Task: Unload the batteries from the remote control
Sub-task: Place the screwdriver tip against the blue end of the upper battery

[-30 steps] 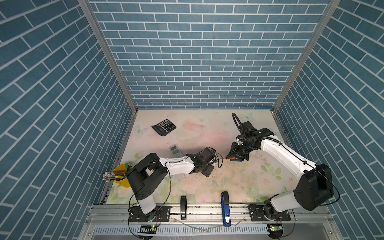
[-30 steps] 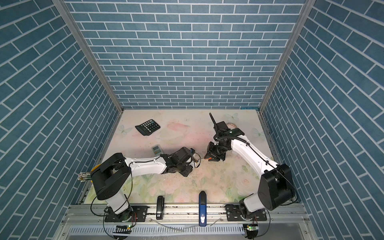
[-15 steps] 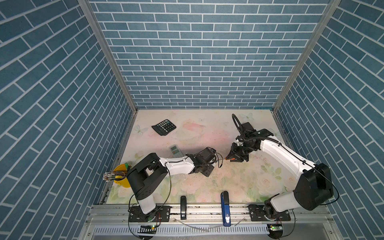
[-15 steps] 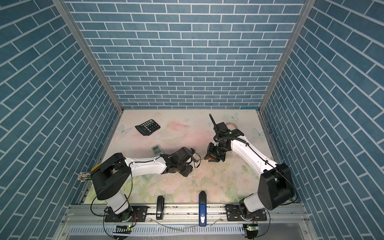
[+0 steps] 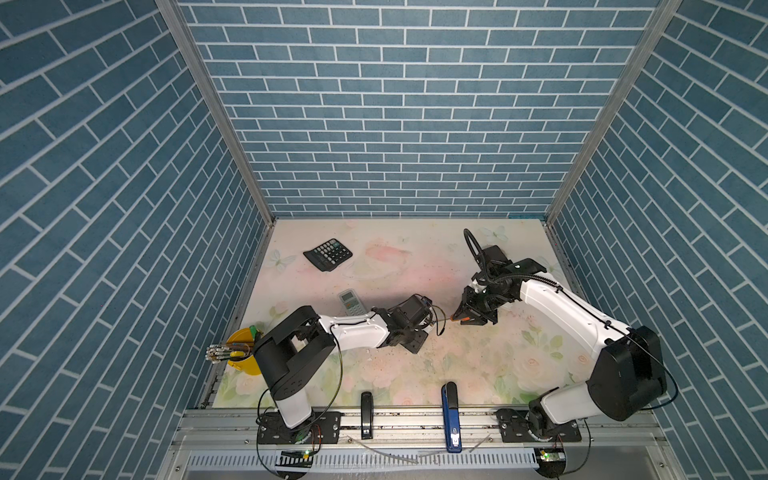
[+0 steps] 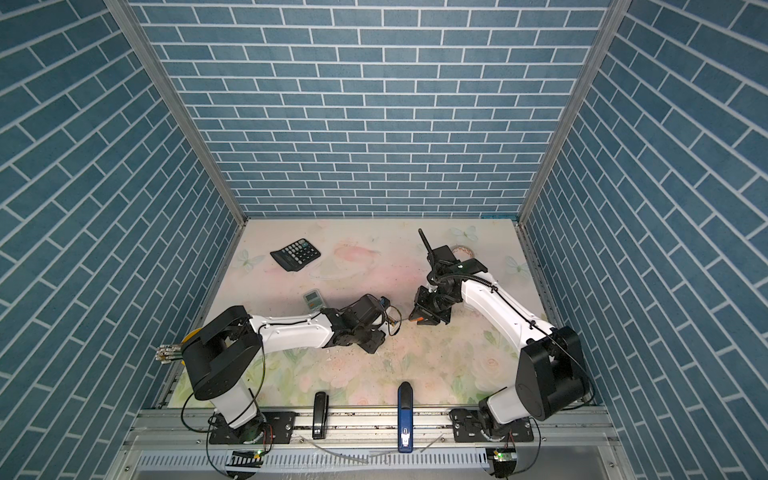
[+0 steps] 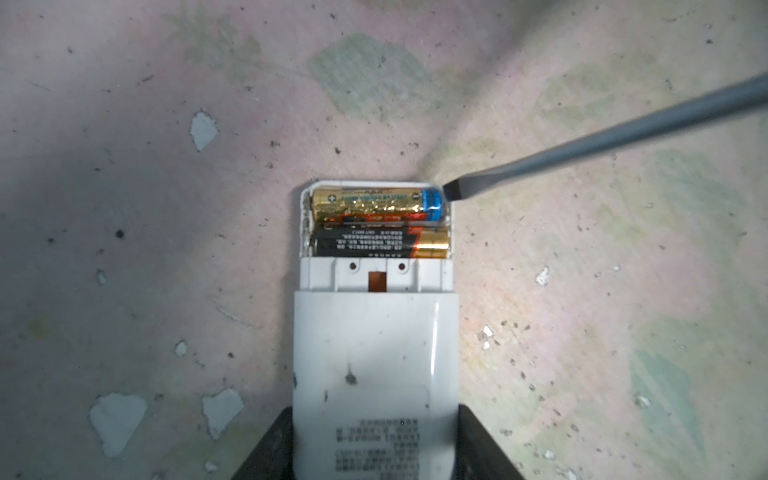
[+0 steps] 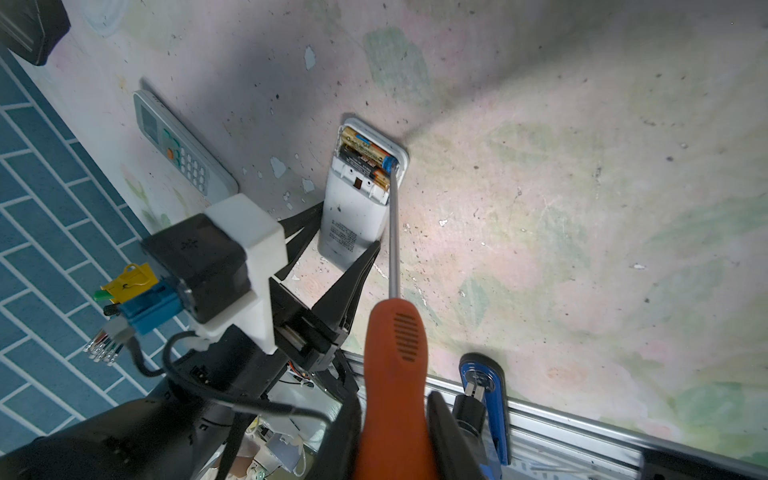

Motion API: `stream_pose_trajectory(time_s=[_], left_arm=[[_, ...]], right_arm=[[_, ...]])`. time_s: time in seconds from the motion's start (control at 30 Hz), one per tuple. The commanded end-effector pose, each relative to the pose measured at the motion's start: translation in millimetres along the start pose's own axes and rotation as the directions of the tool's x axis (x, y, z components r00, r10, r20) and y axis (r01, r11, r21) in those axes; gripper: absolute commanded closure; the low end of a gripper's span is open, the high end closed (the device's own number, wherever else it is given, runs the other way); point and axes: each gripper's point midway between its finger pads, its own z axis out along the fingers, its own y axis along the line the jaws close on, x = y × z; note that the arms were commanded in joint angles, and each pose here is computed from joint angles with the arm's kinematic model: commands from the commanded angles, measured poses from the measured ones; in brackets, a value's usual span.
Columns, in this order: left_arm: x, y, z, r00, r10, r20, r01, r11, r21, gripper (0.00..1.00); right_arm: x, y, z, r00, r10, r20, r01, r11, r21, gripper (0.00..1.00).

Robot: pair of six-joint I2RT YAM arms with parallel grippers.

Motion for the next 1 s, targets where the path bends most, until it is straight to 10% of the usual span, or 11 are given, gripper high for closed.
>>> stream_pose_trajectory(time_s=[0.0, 0.97], left_arm=[[37, -1, 9, 0.993, -0.007, -0.119, 0.009, 1.000, 0.020, 0.44], [37, -6, 16, 0.993, -0.006, -0.121, 0.012, 0.999, 0.046, 0.47]], right_arm=[[6, -7, 7, 0.999, 0.021, -0.026, -0.020, 1.000, 0.016, 1.00], [-1, 30, 14, 1.000, 0.010, -0.010, -0.012, 0.981, -0.193, 1.00]])
